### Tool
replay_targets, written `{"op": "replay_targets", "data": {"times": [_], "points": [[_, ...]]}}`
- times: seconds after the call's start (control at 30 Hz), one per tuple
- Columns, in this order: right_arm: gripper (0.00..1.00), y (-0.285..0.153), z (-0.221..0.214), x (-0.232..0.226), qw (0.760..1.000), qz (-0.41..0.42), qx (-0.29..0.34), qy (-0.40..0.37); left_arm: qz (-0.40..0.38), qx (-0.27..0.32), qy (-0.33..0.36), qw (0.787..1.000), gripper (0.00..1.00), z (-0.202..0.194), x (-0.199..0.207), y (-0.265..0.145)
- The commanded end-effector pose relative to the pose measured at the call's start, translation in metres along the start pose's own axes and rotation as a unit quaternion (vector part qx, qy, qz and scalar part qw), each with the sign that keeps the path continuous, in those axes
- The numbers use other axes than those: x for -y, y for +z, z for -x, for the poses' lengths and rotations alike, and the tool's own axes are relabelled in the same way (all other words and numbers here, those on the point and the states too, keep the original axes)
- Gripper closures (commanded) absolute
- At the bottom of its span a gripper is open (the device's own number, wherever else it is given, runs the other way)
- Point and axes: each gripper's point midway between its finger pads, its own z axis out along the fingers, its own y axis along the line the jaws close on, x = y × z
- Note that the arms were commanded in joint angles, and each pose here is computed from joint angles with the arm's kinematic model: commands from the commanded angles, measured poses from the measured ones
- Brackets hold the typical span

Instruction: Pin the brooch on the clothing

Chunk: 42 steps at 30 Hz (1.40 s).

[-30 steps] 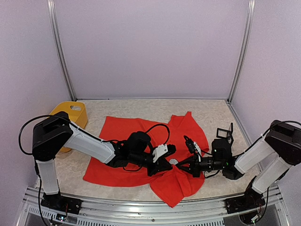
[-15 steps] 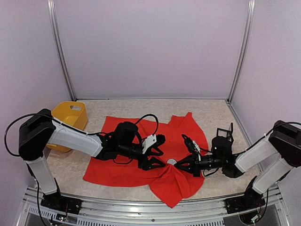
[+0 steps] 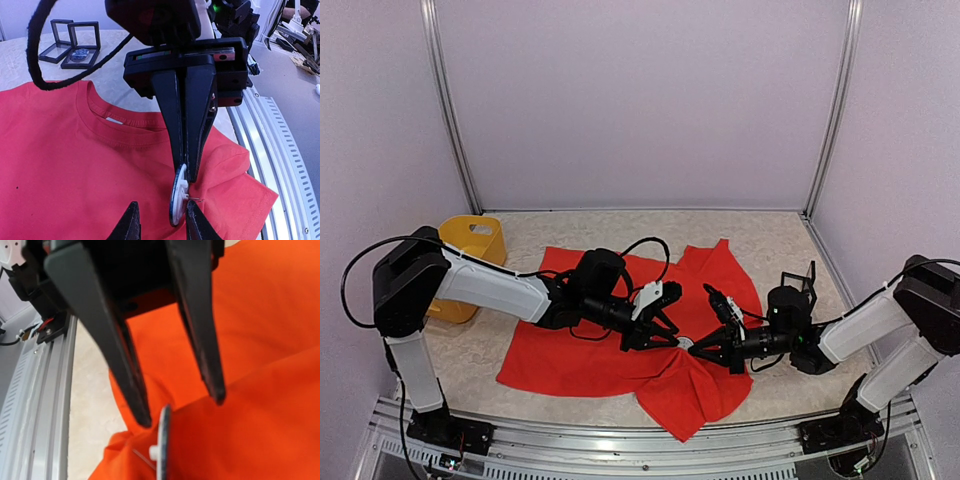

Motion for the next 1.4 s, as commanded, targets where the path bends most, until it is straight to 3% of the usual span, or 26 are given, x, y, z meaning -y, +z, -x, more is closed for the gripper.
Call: {"op": "replay_targets", "data": {"times": [0.0, 0.23, 0.5, 0.53, 0.63, 0.7, 0.9, 1.0, 1.13, 1.37], "points": [[1.00, 0.000, 0.013, -0.005, 1.000, 0.012, 0.012, -0.021, -0.021, -0.014, 0.001, 1.000, 0.74, -0.007, 0.005, 0.007], [1.00, 0.000, 0.015, -0.007, 0.999, 0.016, 0.016, -0.030, -0.021, -0.017, -0.002, 1.000, 0.99, -0.006, 0.004, 0.013], [1.00, -0.001, 0.014, -0.003, 1.000, 0.001, 0.011, -0.026, -0.032, -0.006, -0.009, 0.999, 1.00, -0.005, 0.012, 0.011], [0.96, -0.002, 0.012, 0.000, 1.000, -0.009, 0.007, -0.024, -0.024, -0.003, -0.012, 1.000, 1.00, -0.004, 0.010, 0.010], [0.68, -0.010, 0.009, -0.002, 0.999, -0.022, 0.009, -0.024, -0.008, 0.005, -0.013, 1.000, 1.00, 0.000, 0.007, 0.004], [0.58, -0.015, 0.010, -0.007, 0.999, -0.019, 0.018, -0.024, -0.007, 0.007, -0.013, 1.000, 1.00, 0.002, 0.007, 0.003], [0.52, -0.004, -0.012, -0.009, 1.000, -0.005, -0.009, 0.021, -0.021, 0.025, -0.020, 0.999, 1.00, 0.012, 0.012, 0.000], [0.56, 0.001, -0.020, -0.003, 0.999, -0.011, -0.015, 0.037, -0.026, 0.030, -0.022, 0.999, 1.00, 0.014, 0.016, -0.002], [0.97, 0.005, -0.020, 0.004, 0.999, -0.020, -0.011, 0.046, -0.039, 0.031, -0.029, 0.998, 1.00, 0.014, 0.022, -0.005], [1.00, 0.008, -0.021, 0.010, 0.997, -0.024, -0.010, 0.069, -0.067, 0.046, -0.033, 0.996, 1.00, 0.018, 0.034, -0.007]]}}
